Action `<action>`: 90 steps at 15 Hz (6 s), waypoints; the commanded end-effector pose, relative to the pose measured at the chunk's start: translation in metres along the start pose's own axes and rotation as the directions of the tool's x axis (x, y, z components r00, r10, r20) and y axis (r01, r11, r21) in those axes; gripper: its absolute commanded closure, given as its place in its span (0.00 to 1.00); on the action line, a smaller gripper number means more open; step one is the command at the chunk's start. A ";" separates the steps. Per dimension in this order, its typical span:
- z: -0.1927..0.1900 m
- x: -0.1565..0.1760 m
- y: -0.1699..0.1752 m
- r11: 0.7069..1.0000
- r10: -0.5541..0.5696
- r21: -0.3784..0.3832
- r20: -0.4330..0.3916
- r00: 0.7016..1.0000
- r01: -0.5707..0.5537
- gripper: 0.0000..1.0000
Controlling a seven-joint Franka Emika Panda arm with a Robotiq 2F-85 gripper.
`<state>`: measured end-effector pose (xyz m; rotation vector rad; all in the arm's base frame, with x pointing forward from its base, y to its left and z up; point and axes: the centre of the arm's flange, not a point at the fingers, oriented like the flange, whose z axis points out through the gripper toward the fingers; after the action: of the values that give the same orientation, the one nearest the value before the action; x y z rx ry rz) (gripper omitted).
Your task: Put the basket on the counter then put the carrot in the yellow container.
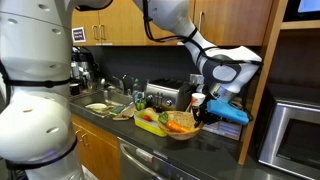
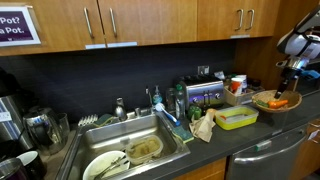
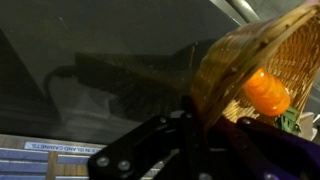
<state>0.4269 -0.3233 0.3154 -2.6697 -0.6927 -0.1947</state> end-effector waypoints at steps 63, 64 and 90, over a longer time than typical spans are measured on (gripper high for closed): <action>0.033 0.004 -0.085 0.656 0.736 -0.002 -0.217 0.641 -0.755 0.99; 0.033 0.004 -0.085 0.653 0.737 -0.009 -0.223 0.638 -0.757 0.99; 0.051 -0.055 -0.053 0.553 0.782 0.002 -0.345 0.519 -0.833 0.99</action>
<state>0.3486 -0.2751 0.2882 -2.7185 0.7811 -0.3670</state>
